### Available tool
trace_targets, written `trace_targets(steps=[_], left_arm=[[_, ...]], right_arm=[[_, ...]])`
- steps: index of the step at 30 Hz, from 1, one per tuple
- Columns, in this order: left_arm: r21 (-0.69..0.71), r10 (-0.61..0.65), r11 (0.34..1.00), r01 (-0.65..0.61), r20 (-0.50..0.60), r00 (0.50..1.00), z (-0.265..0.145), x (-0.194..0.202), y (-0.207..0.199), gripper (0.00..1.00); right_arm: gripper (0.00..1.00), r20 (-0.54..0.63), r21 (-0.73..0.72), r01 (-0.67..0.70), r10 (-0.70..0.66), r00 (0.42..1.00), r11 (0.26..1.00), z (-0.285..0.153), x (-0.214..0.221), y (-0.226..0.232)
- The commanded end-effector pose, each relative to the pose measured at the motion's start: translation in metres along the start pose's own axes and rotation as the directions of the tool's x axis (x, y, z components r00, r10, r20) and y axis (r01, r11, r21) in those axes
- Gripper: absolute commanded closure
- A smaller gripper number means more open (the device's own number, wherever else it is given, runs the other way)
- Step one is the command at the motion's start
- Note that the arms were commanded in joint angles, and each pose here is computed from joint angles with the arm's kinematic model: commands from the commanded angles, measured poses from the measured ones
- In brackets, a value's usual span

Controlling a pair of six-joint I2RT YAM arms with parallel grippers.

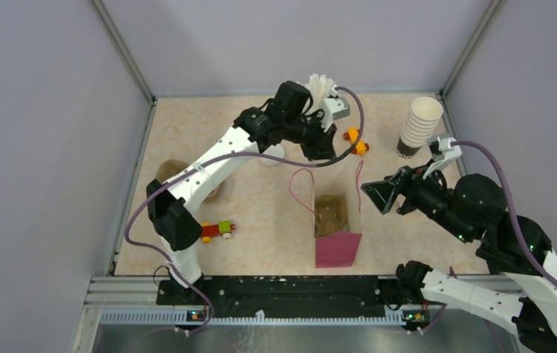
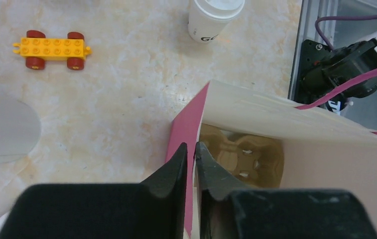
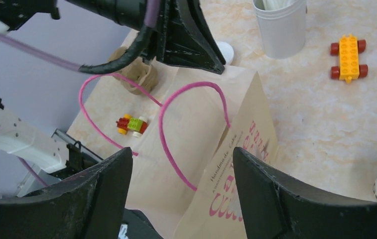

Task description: Pack the takeout coffee

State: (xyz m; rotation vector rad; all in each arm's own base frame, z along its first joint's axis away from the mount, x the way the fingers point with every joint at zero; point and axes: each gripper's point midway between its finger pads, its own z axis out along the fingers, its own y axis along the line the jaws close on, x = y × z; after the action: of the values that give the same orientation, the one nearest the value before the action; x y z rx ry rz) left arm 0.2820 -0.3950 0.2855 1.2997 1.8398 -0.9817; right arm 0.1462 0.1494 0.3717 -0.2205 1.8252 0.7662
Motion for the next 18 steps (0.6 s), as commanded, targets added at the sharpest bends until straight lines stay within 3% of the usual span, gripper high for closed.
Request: trace_targets(steps=[1,2,6,9,14,18], left_arm=[[0.026,-0.002,1.000,0.001,0.034,0.999,-0.009,-0.020,-0.016,0.95],[0.018,-0.025,1.000,0.025,0.028,0.999,-0.012,-0.019,-0.017,1.00],[-0.053,-0.151,0.987,0.152,0.020,0.988,-0.030,-0.017,-0.021,1.00],[-0.237,-0.303,0.921,0.310,0.065,0.951,-0.053,-0.013,-0.007,1.00],[-0.343,-0.465,0.780,0.524,0.242,0.851,-0.083,-0.007,-0.003,1.00],[-0.352,-0.572,0.644,0.679,0.368,0.733,-0.098,0.003,-0.003,1.00]], right_arm=[[0.28,0.069,0.132,-0.139,0.131,0.989,0.981,-0.013,-0.016,-0.020],[0.29,0.079,0.170,-0.176,0.165,0.983,0.970,-0.015,-0.014,-0.027],[0.30,0.086,0.222,-0.239,0.225,0.971,0.945,-0.019,-0.005,-0.038],[0.30,0.085,0.248,-0.271,0.258,0.962,0.930,-0.018,-0.005,-0.040],[0.29,0.064,0.240,-0.253,0.244,0.968,0.937,-0.011,-0.023,-0.025],[0.32,0.009,0.269,-0.281,0.289,0.957,0.921,-0.004,-0.021,-0.016]])
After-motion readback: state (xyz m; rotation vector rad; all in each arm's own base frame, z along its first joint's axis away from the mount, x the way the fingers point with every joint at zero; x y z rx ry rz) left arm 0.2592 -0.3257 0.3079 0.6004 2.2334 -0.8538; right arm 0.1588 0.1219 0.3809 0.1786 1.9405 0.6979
